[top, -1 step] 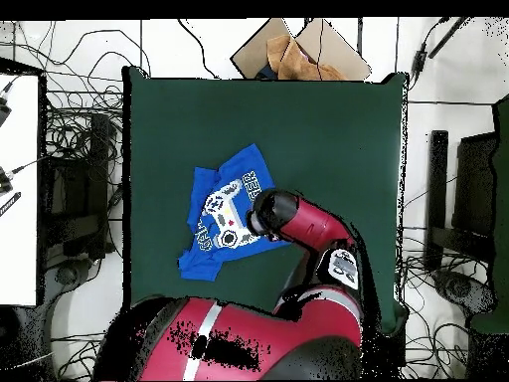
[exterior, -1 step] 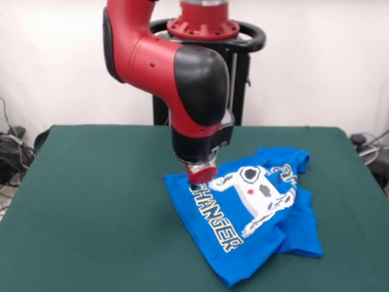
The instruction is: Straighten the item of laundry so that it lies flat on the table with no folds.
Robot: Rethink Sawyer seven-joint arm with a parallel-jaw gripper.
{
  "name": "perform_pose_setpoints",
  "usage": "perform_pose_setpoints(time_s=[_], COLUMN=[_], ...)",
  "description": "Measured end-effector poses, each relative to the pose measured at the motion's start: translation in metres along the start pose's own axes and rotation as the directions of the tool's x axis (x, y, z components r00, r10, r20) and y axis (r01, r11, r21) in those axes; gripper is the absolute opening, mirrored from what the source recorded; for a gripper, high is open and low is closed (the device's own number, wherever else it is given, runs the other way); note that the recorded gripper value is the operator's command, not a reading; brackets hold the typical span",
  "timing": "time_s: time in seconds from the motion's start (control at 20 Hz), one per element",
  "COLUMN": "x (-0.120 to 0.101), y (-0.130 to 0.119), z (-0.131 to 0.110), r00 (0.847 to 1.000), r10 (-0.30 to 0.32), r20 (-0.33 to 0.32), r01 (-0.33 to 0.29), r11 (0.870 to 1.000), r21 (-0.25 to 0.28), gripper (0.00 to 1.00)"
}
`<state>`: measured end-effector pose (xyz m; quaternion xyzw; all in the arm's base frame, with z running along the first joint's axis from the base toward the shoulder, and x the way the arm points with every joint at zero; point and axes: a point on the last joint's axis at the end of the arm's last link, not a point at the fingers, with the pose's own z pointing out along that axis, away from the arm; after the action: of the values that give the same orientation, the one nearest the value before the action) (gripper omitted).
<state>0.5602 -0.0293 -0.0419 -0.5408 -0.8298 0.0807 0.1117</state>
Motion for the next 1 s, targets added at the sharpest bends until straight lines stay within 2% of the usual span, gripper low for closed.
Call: perform_pose_setpoints(time_s=[0.35,0.5,0.7,1.0], x=[0.014,0.022,0.027,0.028], y=[0.000,-0.002,-0.001,0.000], z=[0.010,0.023,0.022,0.023], r00=[0.999,0.997,0.990,0.986], r10=[-0.037,-0.072,-0.112,-0.127], r20=[-0.001,0.034,0.087,0.105], r01=[0.037,0.071,0.108,0.121], r11=[0.999,0.997,0.993,0.991], r21=[0.019,0.040,0.054,0.062], gripper=[0.00,0.00,0.00,0.00])
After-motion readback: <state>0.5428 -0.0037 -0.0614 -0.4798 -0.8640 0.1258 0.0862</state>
